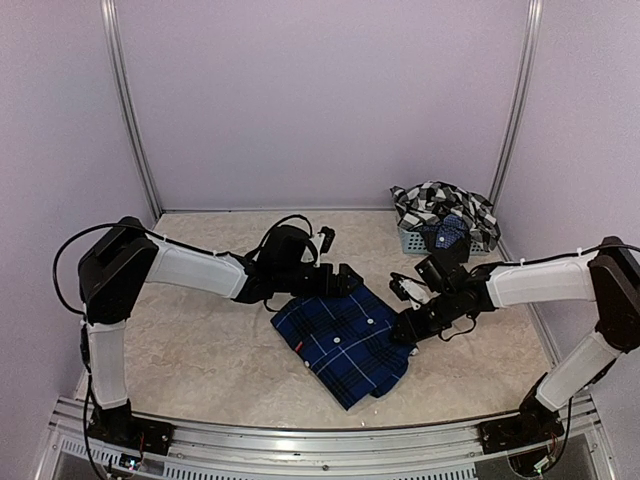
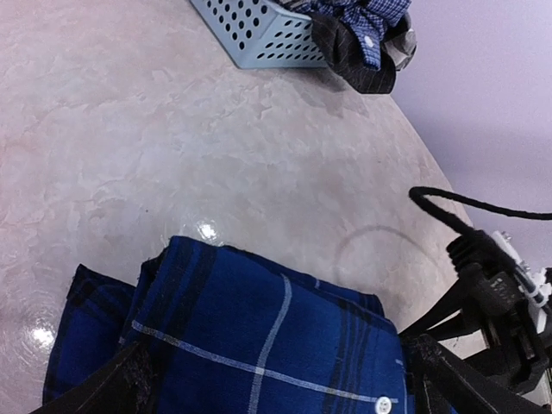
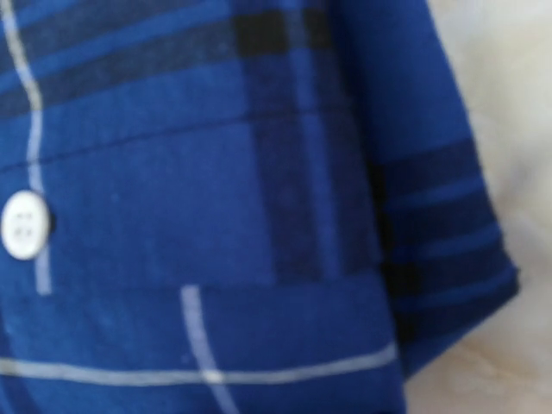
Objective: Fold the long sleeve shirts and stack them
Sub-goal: Smooth out the square-folded shirt at the center of the board.
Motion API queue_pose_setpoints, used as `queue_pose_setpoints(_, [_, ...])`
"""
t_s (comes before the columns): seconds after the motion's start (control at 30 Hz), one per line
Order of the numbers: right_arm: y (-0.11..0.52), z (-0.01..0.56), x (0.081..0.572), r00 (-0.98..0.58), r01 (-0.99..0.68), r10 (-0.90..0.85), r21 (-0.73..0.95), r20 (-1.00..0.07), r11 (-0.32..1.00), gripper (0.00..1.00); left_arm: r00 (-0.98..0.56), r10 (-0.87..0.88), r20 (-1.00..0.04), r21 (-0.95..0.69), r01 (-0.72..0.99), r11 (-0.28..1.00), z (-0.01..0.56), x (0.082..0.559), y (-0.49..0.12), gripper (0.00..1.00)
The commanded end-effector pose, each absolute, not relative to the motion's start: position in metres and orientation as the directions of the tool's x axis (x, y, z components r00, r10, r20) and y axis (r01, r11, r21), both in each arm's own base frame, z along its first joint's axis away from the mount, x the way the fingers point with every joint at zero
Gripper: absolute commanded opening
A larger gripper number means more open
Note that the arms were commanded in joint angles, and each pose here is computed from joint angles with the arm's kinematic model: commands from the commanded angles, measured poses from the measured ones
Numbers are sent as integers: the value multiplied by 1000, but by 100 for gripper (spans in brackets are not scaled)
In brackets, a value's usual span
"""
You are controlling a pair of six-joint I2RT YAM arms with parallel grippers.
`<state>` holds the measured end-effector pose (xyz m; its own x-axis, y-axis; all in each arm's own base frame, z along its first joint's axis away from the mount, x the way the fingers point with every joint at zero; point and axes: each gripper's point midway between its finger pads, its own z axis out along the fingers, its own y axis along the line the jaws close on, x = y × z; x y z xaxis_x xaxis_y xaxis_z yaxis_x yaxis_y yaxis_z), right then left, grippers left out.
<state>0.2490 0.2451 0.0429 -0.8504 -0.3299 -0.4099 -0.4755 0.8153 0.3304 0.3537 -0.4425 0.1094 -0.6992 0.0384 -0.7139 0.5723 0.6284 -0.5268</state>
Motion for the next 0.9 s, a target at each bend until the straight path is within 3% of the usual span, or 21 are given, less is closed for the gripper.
queue_pose_setpoints(0.0, [238, 58, 255, -809, -518, -362, 271, -462, 811, 46, -710, -2, -704, -550, 544, 634, 90, 374, -434, 98])
queue_pose_setpoints(0.17, [255, 94, 240, -735, -615, -370, 330, -568, 716, 47, -722, 10, -692, -533, 520, 667, 69, 379, -422, 98])
queue_pose_setpoints(0.3, [266, 100, 224, -709, -652, -391, 333, -588, 681, 46, -726, 16, -687, -533, 519, 668, 64, 376, -421, 98])
queue_pose_setpoints(0.67, [268, 44, 178, -745, -645, -486, 308, -458, 699, 36, -726, 14, -688, -512, 499, 699, 58, 377, -413, 98])
queue_pose_setpoints(0.87, [248, 9, 177, -785, -595, -493, 237, -374, 768, 36, -719, 17, -695, -480, 482, 733, 55, 378, -406, 98])
